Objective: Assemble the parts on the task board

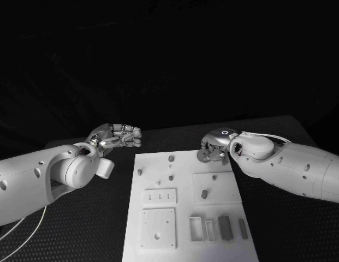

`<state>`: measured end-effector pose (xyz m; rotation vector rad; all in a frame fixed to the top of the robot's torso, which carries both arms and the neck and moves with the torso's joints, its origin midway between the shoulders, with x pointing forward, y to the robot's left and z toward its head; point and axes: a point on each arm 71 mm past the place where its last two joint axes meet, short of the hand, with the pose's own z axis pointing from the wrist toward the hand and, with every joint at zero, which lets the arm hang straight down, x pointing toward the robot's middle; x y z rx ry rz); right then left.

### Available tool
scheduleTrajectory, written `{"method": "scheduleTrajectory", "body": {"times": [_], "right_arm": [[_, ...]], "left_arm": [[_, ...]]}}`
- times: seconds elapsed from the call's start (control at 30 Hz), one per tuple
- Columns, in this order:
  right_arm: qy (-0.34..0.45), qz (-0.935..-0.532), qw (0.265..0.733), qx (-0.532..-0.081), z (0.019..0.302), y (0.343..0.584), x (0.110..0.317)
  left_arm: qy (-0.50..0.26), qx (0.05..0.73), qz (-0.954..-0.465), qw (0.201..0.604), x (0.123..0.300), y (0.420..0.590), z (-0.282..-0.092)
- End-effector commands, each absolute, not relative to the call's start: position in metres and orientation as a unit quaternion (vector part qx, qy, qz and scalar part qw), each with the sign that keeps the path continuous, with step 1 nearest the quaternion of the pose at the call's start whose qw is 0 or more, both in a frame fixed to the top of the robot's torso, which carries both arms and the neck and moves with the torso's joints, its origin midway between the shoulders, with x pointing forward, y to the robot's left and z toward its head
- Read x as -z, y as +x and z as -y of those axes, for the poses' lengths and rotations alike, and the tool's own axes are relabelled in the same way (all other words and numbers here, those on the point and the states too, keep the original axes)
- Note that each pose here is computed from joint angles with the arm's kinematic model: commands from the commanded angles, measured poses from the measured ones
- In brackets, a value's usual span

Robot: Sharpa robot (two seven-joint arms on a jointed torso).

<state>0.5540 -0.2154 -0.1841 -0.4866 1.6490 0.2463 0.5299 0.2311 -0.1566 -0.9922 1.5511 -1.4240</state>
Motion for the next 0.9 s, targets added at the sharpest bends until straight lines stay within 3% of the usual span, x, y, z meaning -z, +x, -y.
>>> {"method": "scheduleTrajectory", "body": {"times": [0.03,0.4,0.9], "right_arm": [[-0.246,-0.732,0.634,-0.044,0.219,0.547,0.207],[-0.251,-0.703,0.663,-0.047,0.208,0.540,0.193],[-0.302,-0.639,0.702,-0.086,0.158,0.511,0.173]], "left_arm": [[-0.389,0.567,-0.611,0.392,0.155,0.529,-0.230],[-0.390,0.566,-0.610,0.393,0.155,0.528,-0.232],[-0.391,0.566,-0.610,0.393,0.155,0.528,-0.233]]}}
